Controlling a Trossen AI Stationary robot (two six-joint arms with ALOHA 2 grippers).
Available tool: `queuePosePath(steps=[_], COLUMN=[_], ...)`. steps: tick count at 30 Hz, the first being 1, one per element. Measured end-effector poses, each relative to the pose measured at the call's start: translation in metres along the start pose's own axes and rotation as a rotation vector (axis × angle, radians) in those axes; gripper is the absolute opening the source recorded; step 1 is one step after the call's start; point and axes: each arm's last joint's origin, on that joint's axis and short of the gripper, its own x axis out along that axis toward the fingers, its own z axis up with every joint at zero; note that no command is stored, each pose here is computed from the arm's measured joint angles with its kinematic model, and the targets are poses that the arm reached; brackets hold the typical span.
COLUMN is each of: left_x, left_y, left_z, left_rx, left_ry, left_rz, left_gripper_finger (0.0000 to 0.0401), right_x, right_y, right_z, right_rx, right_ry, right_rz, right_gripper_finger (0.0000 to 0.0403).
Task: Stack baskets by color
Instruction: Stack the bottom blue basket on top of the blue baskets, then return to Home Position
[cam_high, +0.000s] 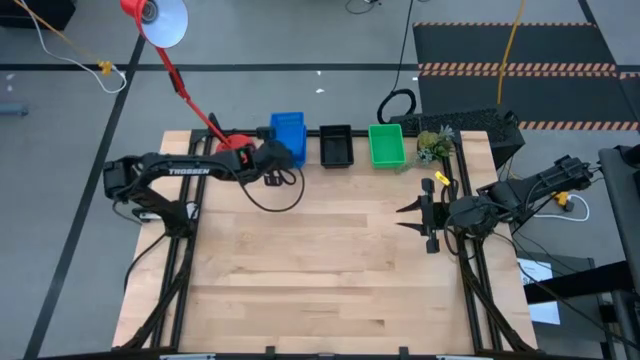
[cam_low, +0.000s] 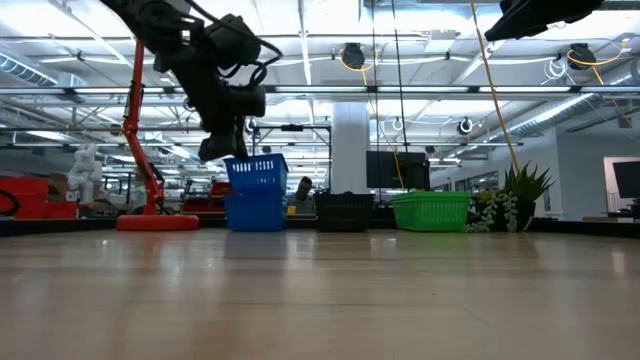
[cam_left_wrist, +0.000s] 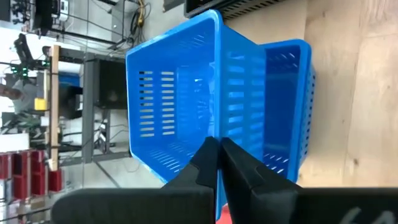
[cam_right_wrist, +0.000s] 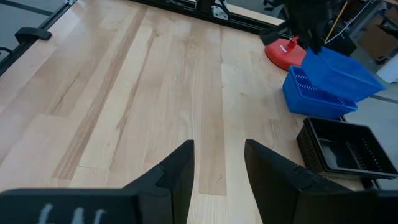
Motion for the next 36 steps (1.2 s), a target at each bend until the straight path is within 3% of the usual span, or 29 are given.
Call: queuePosePath(steps=[8, 17, 24, 31, 36], left_x=[0.006, 0.009, 0.007, -0.021, -0.058], left_y=[-0.011, -0.017, -0.015, -0.015, -0.02], left_z=[-0.008, -0.013, -0.006, 0.005, 0.017], left_rx=[-0.022, -0.042, -0.097, -0.242, -0.36], left_ry=[-0.018, -0.024, -0.072, -0.165, -0.309], left_rz=[-0.017, -0.031, -0.003, -0.018, -0.064], left_gripper_finger=[0.0012, 0.0067, 0.0141, 0.0167, 0.0153], right_x=[0.0, 0.0, 0.0, -0.001, -0.01], right_y=[0.0, 0.0, 0.0, -0.001, -0.006], right_z=[0.0, 0.0, 0.0, 0.0, 0.0], right_rx=[0.0, 0.0, 0.0, -0.03, -0.03], right_ry=[0.0, 0.0, 0.0, -0.005, -0.043], right_rz=[0.0, 0.0, 0.0, -0.016, -0.062], right_gripper_finger=[0.0134, 0.0134, 0.0134, 0.0132, 0.0086])
